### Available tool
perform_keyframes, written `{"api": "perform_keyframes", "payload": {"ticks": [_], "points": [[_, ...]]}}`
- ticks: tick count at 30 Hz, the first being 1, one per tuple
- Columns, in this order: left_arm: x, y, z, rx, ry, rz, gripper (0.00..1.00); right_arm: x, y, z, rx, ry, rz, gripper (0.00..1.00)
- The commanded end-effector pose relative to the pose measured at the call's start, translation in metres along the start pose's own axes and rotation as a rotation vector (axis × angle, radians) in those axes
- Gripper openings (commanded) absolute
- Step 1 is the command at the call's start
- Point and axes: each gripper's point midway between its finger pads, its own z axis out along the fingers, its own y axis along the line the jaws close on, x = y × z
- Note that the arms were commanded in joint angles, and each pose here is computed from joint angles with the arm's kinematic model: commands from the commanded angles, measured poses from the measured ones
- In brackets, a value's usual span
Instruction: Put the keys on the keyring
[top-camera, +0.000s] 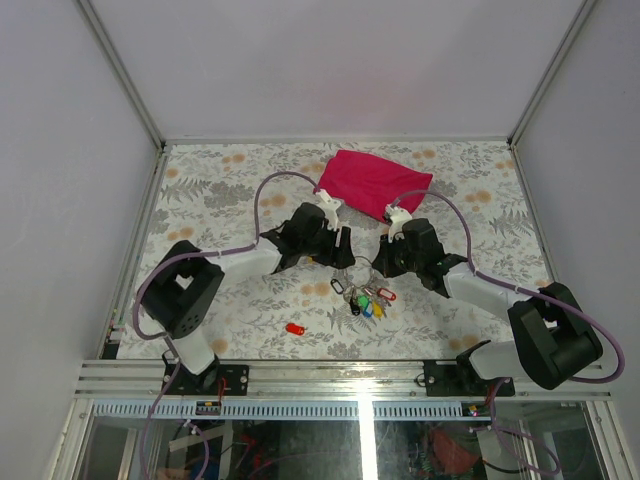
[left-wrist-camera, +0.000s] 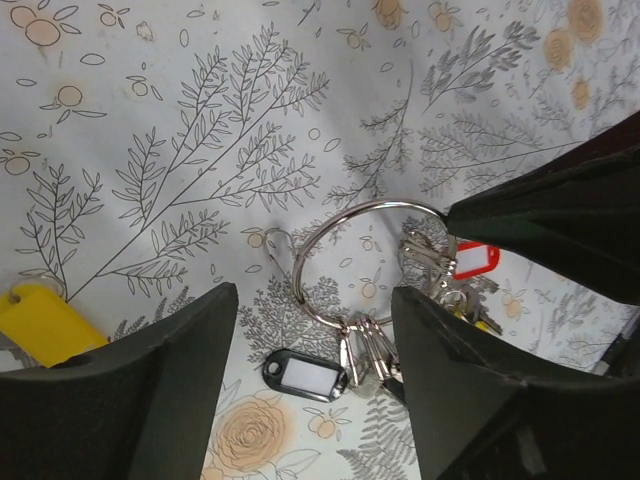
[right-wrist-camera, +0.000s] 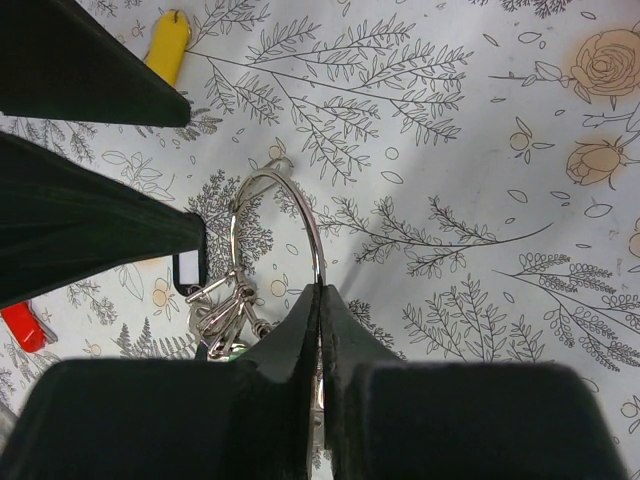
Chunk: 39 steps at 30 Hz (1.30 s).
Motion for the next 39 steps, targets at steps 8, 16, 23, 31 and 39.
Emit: {"api": "perform_keyframes", "payload": {"ticks": [8,16,23,31,39], "points": [[-0.019,-0.011,0.025,0.06,-0.045,0.13,0.58,-0.013,0.01,0.002,-0.041,-0.052,-0.005,0.0],[-0.017,-0.001,0.026,-0.001,-0.034,0.125,0.56,-0.012,0.002,0.002,0.015,-0.032,0.019,0.0],[-0.016,-0.002,0.024,0.0,-0.034,0.111,0.54,-0.012,-0.003,0.005,0.057,0.009,0.059,0.31],[-0.011,-0.007,0.002,-0.006,-0.062,0.059,0.53,-0.017,0.001,0.013,0.035,0.09,0.052,0.5],[-0.012,-0.016,-0.035,-0.013,-0.104,0.005,0.56,-0.016,-0.005,0.019,-0.058,0.193,0.08,0.54]]}}
